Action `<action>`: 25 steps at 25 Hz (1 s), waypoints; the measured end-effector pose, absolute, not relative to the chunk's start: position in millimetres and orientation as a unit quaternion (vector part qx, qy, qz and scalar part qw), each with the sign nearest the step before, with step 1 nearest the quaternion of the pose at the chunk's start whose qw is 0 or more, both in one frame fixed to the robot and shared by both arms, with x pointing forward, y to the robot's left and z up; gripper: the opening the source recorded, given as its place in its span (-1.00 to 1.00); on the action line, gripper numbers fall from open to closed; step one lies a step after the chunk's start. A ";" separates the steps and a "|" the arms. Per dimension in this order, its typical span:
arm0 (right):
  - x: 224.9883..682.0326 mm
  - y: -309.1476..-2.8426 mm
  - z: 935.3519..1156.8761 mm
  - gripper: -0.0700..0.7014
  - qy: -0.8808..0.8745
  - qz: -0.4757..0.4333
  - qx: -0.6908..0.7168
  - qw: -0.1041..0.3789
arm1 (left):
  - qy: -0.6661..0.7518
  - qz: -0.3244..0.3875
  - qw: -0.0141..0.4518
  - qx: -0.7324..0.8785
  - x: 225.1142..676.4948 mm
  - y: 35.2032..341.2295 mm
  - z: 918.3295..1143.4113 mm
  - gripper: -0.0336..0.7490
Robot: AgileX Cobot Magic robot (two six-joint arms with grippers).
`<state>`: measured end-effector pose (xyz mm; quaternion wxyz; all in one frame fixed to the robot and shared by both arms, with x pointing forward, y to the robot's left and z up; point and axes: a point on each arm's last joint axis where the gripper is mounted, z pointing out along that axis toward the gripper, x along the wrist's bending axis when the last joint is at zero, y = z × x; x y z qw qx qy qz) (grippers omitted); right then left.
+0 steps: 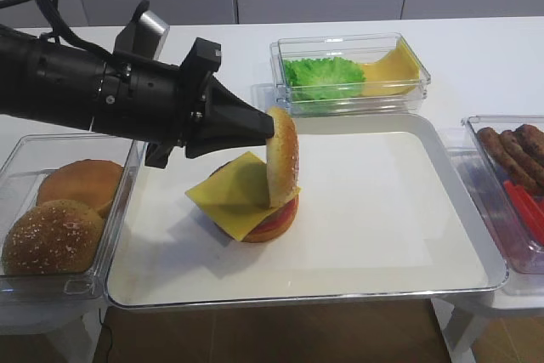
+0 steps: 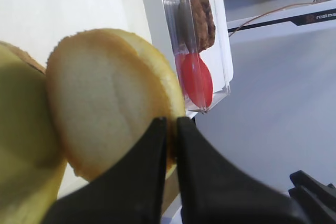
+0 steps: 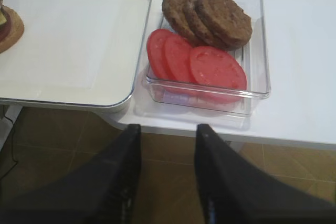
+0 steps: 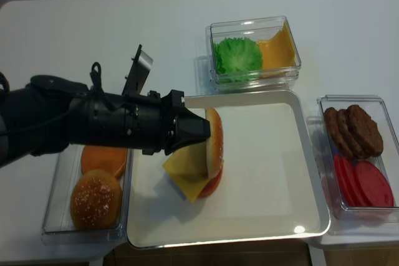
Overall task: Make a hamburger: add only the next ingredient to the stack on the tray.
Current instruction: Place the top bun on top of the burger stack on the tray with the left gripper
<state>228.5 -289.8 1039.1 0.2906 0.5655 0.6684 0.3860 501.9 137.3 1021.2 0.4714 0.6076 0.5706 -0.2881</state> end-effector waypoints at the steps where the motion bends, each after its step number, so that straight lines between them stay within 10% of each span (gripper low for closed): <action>1: 228.5 -289.8 1039.1 -0.14 0.668 0.386 0.566 0.291 | 0.571 -0.288 0.471 0.608 501.9 137.3 1021.2 -0.80; 25: 228.5 -289.8 1039.1 -0.14 0.668 0.386 0.566 0.291 | 0.571 -0.288 0.470 0.608 501.5 137.4 1020.5 -0.59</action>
